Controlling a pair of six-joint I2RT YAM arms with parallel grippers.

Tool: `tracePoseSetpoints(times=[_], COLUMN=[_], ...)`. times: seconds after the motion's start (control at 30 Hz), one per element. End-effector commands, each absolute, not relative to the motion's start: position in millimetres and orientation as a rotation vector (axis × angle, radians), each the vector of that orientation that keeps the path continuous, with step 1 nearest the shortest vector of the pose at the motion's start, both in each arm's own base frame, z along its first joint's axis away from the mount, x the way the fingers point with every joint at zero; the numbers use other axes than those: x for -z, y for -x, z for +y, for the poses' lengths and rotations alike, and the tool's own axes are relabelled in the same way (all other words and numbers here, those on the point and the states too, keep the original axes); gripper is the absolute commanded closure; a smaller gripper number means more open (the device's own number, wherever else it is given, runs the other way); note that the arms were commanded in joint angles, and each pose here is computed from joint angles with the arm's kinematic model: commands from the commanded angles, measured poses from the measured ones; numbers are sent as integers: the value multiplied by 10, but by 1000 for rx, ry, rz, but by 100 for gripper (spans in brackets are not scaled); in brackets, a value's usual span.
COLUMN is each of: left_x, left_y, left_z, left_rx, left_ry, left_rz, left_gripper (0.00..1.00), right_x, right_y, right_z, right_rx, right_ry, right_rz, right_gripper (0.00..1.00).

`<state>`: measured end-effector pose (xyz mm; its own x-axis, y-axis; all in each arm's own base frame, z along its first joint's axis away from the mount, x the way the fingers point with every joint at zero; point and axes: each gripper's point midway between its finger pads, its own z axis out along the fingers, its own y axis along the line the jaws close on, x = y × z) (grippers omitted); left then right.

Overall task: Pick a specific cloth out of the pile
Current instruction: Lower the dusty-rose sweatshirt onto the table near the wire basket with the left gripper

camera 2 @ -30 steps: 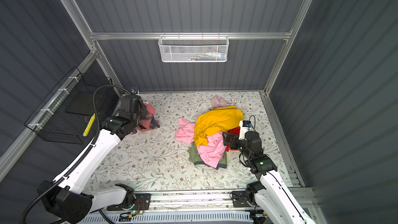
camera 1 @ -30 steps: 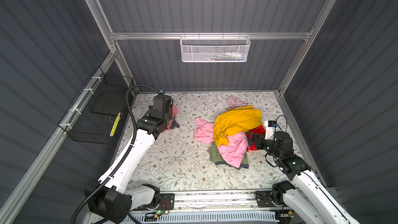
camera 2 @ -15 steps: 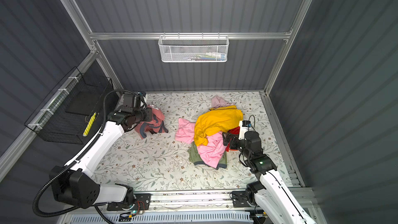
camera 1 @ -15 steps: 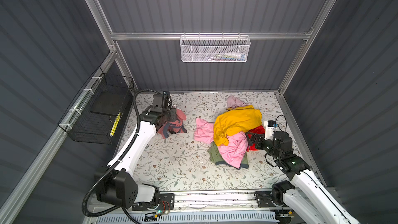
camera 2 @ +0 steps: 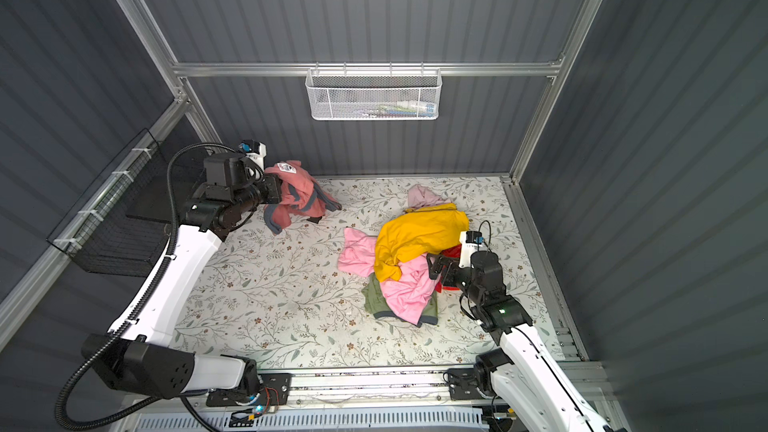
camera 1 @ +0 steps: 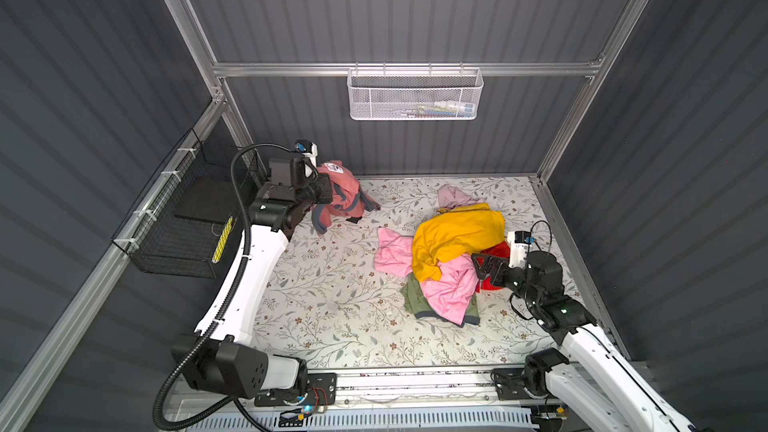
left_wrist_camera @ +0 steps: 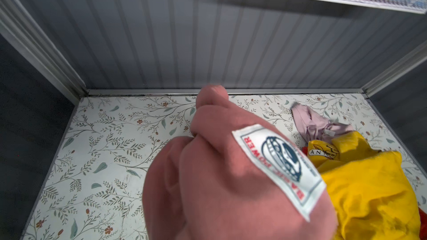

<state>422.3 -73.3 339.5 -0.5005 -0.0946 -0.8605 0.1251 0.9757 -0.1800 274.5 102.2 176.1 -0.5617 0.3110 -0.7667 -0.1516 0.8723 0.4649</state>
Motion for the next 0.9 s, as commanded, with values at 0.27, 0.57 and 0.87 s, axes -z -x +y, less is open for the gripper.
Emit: tracePoseSetpoints(times=[0.27, 0.57, 0.87], left_x=[-1872, -981, -462], left_y=[-4435, -4302, -4128], left_z=[-443, 7, -205], left_rx=[601, 247, 215], left_ry=[226, 327, 334], left_rz=[2381, 2640, 2759], left_gripper=[100, 97, 33], right_x=[-1741, -1709, -1682], right_y=[-2728, -2759, -2803], right_z=[1031, 1043, 1053], right_rx=[-623, -620, -605], right_ry=[-120, -116, -102], right_rz=[2086, 2095, 2112], right_gripper=[1, 1, 1])
